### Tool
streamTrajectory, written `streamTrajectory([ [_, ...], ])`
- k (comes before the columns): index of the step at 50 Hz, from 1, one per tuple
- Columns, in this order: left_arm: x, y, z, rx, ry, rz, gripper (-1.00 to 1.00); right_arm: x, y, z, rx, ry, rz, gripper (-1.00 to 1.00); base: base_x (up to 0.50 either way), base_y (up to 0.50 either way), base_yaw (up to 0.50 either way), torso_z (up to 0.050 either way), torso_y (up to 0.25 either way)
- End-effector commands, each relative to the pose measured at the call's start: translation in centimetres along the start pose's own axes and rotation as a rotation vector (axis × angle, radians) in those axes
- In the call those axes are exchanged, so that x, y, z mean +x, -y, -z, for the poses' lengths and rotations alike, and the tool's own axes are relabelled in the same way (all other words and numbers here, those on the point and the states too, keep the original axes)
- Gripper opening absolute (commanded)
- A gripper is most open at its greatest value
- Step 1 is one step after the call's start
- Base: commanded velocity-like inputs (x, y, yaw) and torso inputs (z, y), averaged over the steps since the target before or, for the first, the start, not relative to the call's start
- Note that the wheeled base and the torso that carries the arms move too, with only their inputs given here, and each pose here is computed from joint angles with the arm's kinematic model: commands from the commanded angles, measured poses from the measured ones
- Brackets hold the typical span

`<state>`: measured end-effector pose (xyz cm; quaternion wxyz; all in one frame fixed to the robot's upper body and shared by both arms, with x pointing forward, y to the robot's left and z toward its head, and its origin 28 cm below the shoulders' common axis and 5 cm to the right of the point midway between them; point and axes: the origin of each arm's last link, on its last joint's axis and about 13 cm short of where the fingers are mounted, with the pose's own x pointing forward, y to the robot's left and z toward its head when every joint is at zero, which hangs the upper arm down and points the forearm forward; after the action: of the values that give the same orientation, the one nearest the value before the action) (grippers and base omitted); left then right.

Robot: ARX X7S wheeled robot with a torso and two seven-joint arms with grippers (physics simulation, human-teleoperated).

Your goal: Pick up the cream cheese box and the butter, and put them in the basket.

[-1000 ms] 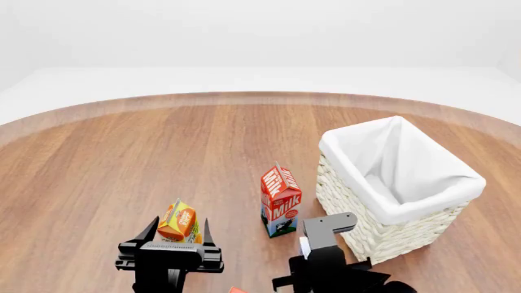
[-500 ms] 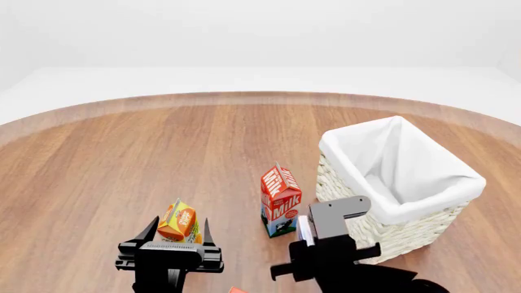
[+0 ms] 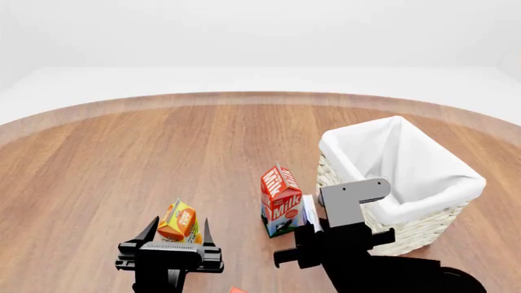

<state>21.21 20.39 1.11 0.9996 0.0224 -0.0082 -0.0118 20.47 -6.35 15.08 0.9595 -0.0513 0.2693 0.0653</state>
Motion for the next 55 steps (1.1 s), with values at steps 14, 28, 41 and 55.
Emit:
streamTrajectory([
  [14, 0.1, 0.0, -0.1, -0.001, -0.001, 0.003, 1.0, -2.3, 1.0, -4.4, 0.002, 0.115, 0.05, -1.0, 0.0, 0.0, 0.0, 0.0, 0.0],
  [28, 0.1, 0.1, 0.2, 0.001, -0.001, 0.003, 1.0, -3.2, 1.6, -6.5, 0.003, 0.159, 0.064, -1.0, 0.0, 0.0, 0.0, 0.0, 0.001],
  [41, 0.1, 0.0, 0.2, 0.002, -0.002, 0.0, 1.0, -3.3, 2.6, -7.8, 0.025, 0.159, 0.091, -1.0, 0.0, 0.0, 0.0, 0.0, 0.001],
  [55, 0.1, 0.0, 0.1, 0.003, -0.001, -0.001, 1.0, -3.9, 3.5, -9.8, 0.03, 0.176, 0.121, -1.0, 0.0, 0.0, 0.0, 0.001, 0.001],
])
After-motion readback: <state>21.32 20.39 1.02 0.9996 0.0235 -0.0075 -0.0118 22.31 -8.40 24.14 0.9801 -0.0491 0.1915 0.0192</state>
